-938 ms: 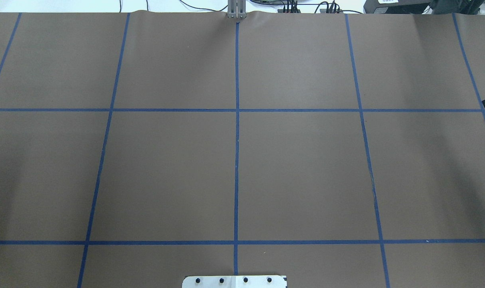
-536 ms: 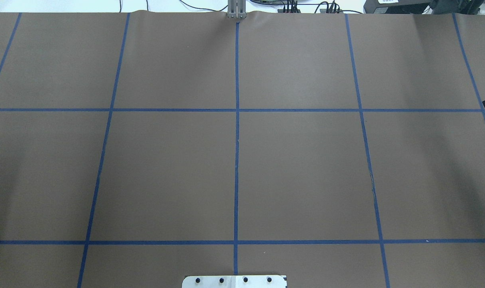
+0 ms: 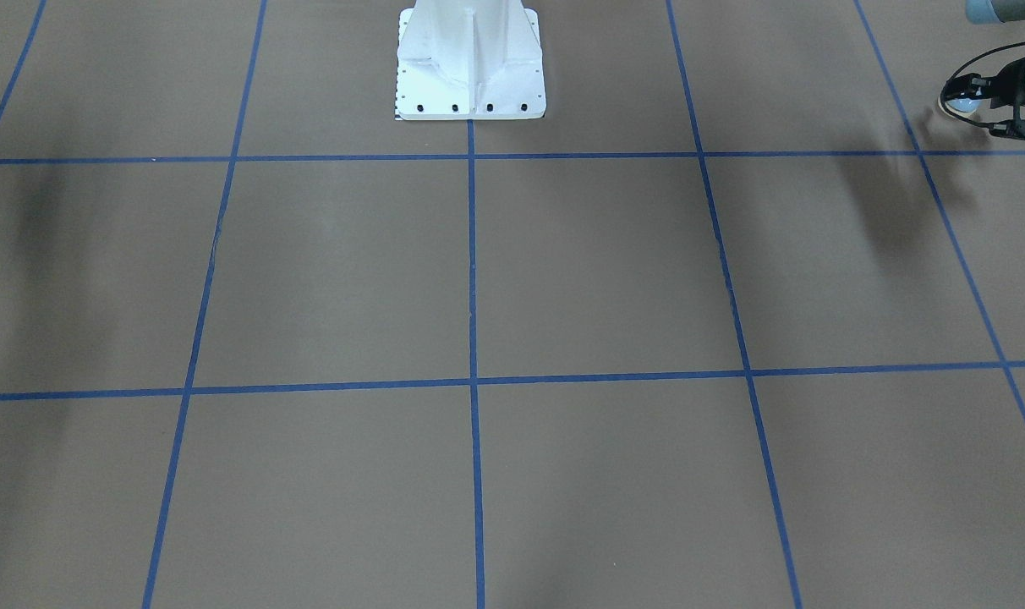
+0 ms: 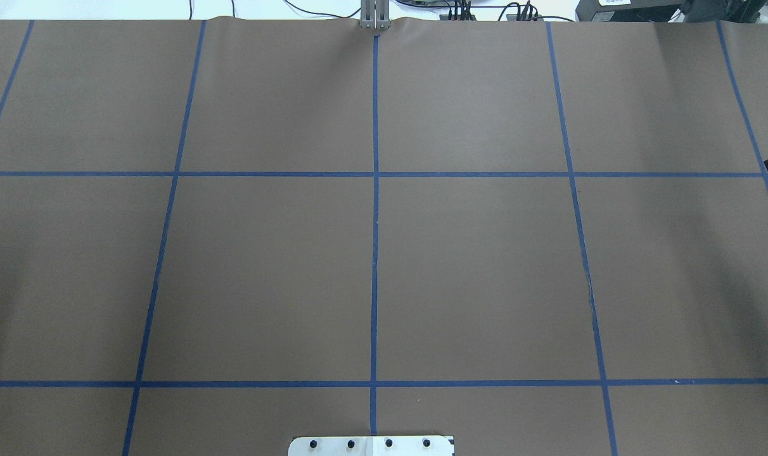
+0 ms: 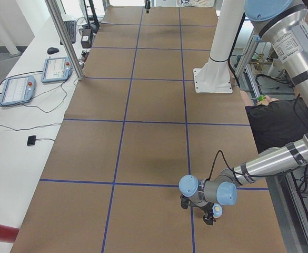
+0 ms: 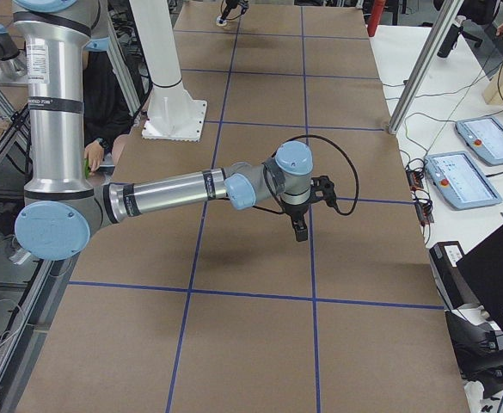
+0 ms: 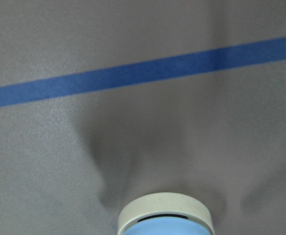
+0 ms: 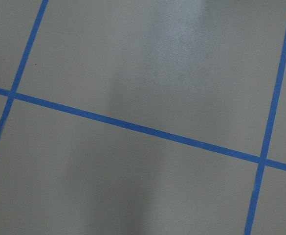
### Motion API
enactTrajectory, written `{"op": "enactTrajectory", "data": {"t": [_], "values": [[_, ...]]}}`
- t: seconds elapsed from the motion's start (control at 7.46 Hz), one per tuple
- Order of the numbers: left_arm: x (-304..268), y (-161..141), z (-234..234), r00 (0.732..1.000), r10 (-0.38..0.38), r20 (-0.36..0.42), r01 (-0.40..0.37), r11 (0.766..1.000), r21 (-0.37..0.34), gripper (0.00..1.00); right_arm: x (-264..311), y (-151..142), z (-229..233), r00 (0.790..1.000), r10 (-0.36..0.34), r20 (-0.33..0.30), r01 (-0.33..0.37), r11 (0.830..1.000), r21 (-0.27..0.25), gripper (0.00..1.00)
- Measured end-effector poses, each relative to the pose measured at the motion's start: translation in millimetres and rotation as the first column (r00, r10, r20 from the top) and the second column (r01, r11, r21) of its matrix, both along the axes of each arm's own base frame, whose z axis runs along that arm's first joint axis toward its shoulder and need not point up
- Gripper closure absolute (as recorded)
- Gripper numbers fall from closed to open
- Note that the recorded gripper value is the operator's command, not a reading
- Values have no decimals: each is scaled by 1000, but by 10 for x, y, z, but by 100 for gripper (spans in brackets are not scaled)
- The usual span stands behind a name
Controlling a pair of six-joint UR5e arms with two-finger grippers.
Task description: Place and press bell with both arms
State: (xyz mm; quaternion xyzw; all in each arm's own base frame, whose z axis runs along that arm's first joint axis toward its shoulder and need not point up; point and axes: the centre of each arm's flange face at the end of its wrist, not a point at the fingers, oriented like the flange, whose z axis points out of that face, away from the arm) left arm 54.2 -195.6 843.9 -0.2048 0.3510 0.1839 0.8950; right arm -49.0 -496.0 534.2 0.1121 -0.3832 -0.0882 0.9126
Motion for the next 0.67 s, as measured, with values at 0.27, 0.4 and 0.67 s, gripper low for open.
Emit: {"op": "enactTrajectory", "data": {"t": [0.27, 0.4, 0.67], "values": [[38, -56, 14, 1000, 2, -3, -1, 1000, 5, 0, 1, 4, 4, 1000, 0, 0, 0, 1000, -1, 0], [44, -62, 17, 1000, 3, -4, -3, 1000, 6, 0, 3, 7, 9, 1000, 0, 0, 0, 1000, -2, 0], [48, -58, 20, 1000, 6, -4, -6, 1000, 6, 0, 6, 18, 23, 1000, 1, -1, -1, 1000, -5, 0]]}}
